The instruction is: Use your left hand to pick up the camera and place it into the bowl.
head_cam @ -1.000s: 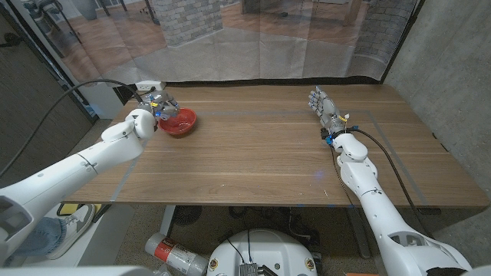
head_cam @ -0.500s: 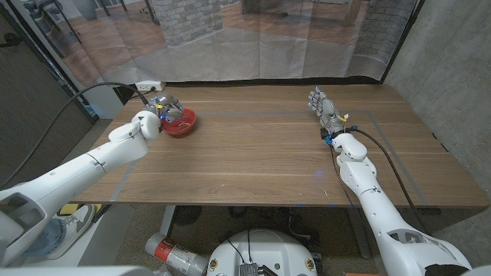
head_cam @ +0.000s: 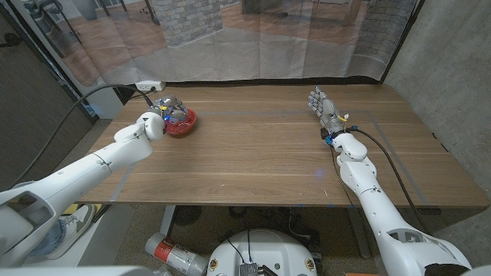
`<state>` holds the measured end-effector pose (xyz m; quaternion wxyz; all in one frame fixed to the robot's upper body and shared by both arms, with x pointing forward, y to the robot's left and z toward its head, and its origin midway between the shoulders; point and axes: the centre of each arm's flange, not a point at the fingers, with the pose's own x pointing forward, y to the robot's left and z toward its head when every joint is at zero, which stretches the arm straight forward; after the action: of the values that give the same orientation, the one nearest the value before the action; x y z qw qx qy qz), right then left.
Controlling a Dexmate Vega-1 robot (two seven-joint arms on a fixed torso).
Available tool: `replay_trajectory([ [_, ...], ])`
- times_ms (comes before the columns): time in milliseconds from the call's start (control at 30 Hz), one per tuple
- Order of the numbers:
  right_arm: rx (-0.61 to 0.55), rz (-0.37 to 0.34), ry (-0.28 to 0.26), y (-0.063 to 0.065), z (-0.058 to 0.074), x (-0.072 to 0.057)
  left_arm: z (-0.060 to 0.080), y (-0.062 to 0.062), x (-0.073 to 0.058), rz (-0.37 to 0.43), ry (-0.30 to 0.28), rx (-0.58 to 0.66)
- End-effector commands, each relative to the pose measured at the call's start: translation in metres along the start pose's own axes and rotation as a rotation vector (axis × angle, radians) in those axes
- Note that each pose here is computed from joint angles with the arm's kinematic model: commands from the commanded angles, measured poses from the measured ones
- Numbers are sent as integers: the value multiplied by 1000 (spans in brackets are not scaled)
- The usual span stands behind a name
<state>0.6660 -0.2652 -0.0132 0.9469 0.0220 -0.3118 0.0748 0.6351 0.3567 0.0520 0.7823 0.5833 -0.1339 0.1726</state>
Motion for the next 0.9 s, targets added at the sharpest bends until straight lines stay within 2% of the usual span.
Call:
replay_trajectory([
  [33,1,7,5,3,-1,-1,-5,-4,-4,-9,27,-3],
  [900,-7,14,22,3,-5,1,-9,-9,-4,3,58,17],
])
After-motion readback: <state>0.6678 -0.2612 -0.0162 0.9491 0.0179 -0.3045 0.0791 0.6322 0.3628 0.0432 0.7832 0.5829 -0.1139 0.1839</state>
